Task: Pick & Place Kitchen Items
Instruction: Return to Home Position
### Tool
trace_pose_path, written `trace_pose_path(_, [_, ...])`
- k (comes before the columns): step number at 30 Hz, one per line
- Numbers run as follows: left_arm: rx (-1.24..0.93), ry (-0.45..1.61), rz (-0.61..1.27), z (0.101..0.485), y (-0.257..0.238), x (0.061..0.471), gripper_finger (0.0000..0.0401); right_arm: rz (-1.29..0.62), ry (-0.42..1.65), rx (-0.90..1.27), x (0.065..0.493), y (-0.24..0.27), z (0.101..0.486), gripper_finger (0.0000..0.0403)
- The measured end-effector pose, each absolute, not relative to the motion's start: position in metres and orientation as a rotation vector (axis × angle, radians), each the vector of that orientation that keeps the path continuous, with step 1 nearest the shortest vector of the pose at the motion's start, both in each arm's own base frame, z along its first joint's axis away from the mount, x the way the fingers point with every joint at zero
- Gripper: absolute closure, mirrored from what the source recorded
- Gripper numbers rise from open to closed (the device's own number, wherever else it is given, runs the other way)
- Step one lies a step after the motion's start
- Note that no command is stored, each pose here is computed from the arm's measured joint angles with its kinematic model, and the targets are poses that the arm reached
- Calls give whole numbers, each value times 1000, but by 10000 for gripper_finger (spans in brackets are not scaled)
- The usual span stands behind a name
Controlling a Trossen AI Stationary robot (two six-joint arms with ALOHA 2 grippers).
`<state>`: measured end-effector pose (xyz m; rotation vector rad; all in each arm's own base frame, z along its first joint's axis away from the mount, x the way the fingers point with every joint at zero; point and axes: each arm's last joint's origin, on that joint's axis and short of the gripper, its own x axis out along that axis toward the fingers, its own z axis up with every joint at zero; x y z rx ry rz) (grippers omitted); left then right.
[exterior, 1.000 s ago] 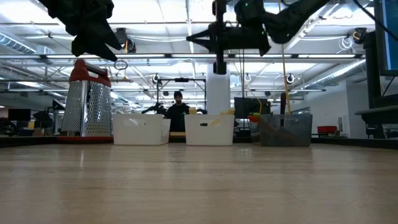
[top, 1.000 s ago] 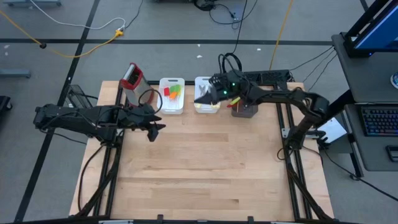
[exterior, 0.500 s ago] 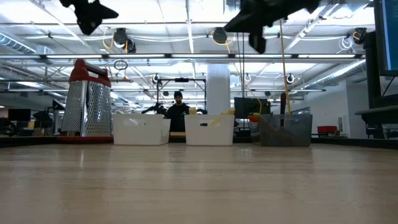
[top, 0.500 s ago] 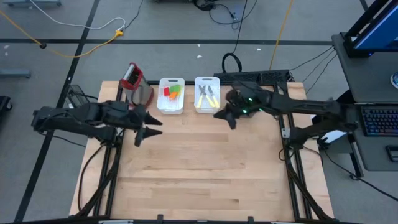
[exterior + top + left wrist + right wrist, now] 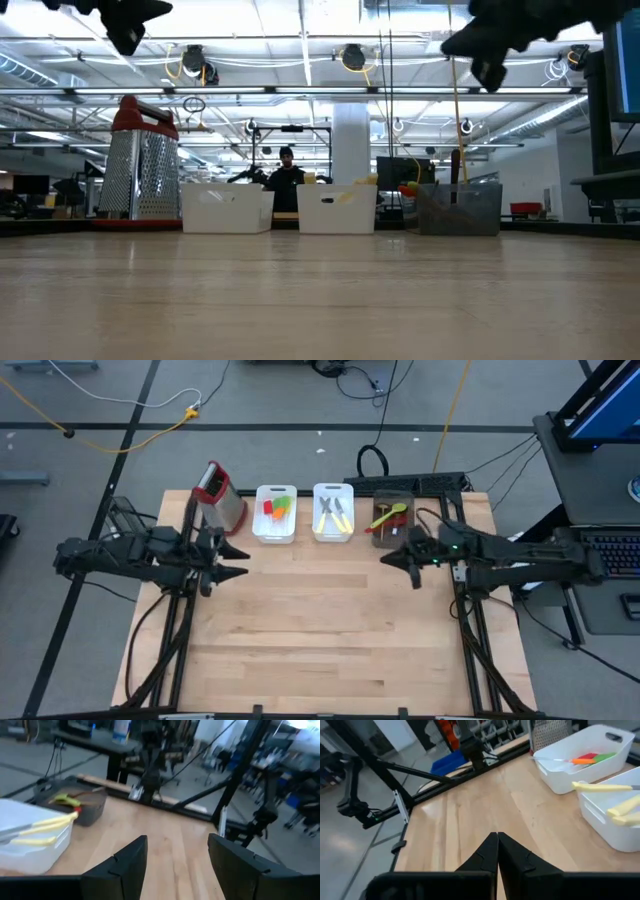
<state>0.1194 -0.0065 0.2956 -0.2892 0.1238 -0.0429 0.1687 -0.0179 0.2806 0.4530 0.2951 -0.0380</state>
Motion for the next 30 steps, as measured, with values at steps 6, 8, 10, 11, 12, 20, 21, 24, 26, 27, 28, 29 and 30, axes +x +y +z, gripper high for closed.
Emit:
trace_pose_path(6, [-342,55,-58,263,-7,113,187,-146,185,395,136,-17,269,403])
trace_pose_path(8, [-358,33,-55,255,-7,109,187,-174,156,386,128,-17,264,403])
trace_pose_path(10, [-372,15,-58,249,-6,105,187,-160,141,386,121,-16,259,403])
trace_pose_path(11, [-376,18,-55,246,-6,103,187,-156,130,387,118,-16,257,403])
trace_pose_path(12, [-376,33,-52,242,-6,102,187,-152,121,392,116,-15,255,403])
trace_pose_path(20, [-320,21,31,236,-3,84,187,-147,61,448,100,-13,239,403])
trace_pose_path(21, [-315,5,49,237,-2,81,187,-148,52,452,99,-13,238,403])
trace_pose_path(24, [-286,-17,64,237,-1,75,187,-146,38,449,95,-12,232,403])
trace_pose_path(26, [-268,-28,60,237,-1,72,187,-143,30,439,94,-12,228,403])
trace_pose_path(27, [-261,-31,60,237,-1,71,187,-141,28,439,93,-12,226,403])
trace_pose_path(28, [-253,-34,59,237,-1,70,187,-139,26,440,92,-12,224,403])
trace_pose_path(29, [-247,-41,58,236,-1,70,187,-140,27,447,92,-12,221,403])
trace_pose_path(30, [-246,-48,57,235,-1,72,187,-142,29,453,92,-12,217,403])
